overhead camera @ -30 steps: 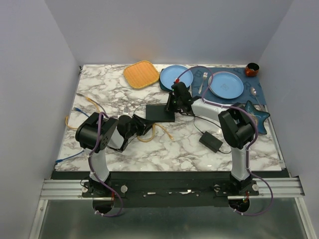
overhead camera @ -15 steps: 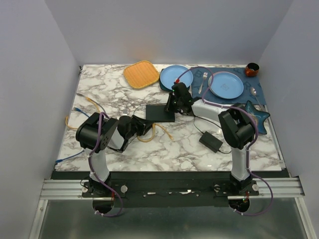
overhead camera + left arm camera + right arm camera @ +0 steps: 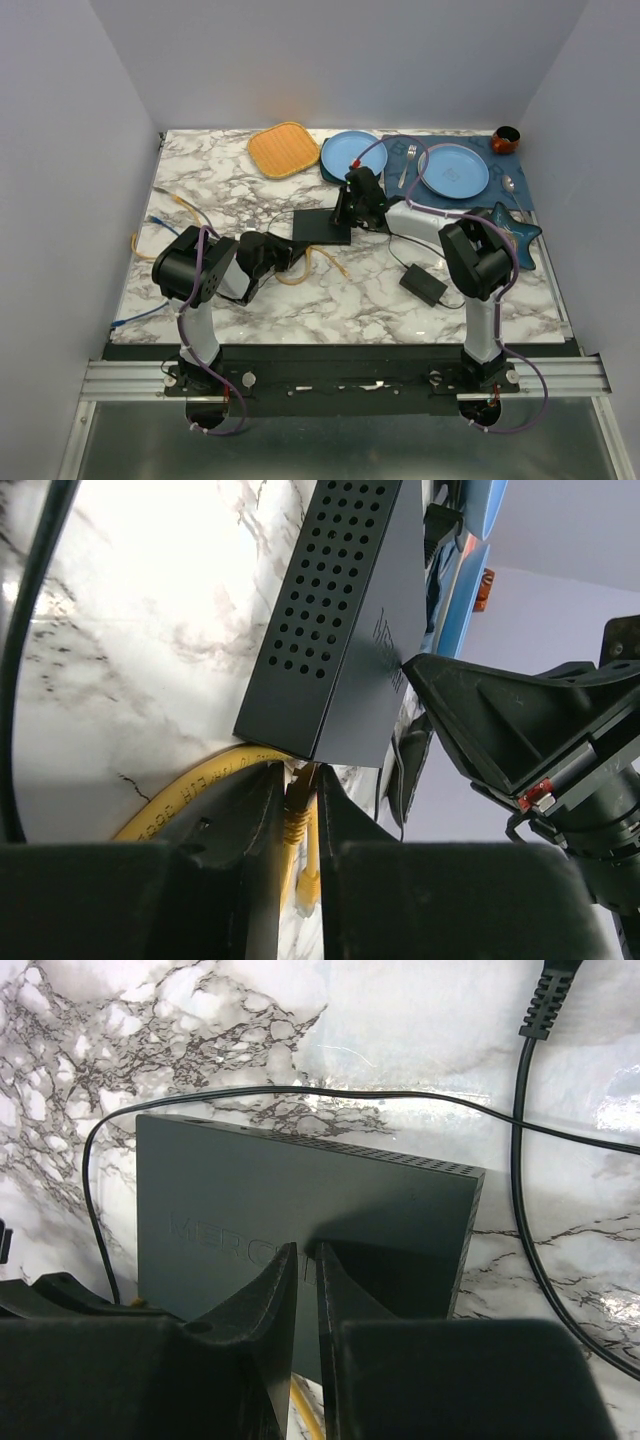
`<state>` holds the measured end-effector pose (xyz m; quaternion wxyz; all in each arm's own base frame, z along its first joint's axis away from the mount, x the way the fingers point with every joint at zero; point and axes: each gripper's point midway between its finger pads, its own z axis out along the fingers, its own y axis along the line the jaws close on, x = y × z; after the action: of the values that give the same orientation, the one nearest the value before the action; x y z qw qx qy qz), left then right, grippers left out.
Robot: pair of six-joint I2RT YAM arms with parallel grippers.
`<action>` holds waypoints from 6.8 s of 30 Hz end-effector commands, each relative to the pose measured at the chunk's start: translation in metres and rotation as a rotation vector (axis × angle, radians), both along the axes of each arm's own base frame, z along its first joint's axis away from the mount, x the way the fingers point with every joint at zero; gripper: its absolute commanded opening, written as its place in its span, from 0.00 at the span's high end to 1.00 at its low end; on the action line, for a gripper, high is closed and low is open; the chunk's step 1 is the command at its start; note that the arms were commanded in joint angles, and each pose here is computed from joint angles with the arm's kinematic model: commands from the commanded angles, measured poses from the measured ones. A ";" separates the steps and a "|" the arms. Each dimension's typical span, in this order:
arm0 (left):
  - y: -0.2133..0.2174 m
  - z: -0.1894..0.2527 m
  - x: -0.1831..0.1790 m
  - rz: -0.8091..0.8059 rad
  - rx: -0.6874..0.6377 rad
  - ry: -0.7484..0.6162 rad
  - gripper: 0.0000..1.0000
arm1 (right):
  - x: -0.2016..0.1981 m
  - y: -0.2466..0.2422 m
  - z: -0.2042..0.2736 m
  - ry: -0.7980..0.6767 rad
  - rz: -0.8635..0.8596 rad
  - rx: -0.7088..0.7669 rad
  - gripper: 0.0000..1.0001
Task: Pull the plug from the switch port
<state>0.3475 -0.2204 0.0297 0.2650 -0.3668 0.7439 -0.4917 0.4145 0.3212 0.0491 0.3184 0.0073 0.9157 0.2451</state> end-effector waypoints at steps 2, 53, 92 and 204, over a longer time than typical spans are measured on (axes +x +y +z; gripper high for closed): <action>0.012 -0.017 0.002 0.064 0.062 0.045 0.88 | -0.035 -0.025 -0.042 0.142 0.001 -0.106 0.79; 0.006 -0.003 -0.050 -0.046 0.026 0.025 1.00 | -0.040 0.027 0.014 0.047 0.075 -0.102 0.80; 0.337 0.097 0.001 0.612 0.820 0.472 0.55 | -0.137 -0.061 0.075 -0.095 0.050 -0.010 0.68; 0.075 0.058 -0.047 -0.110 0.784 0.054 0.55 | -0.139 -0.067 0.014 0.050 -0.032 -0.053 0.92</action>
<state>0.2895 -0.1620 0.0558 0.2950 -0.2483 0.8978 -0.2127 0.2658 0.2658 0.0316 0.2396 0.0329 0.9475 0.2092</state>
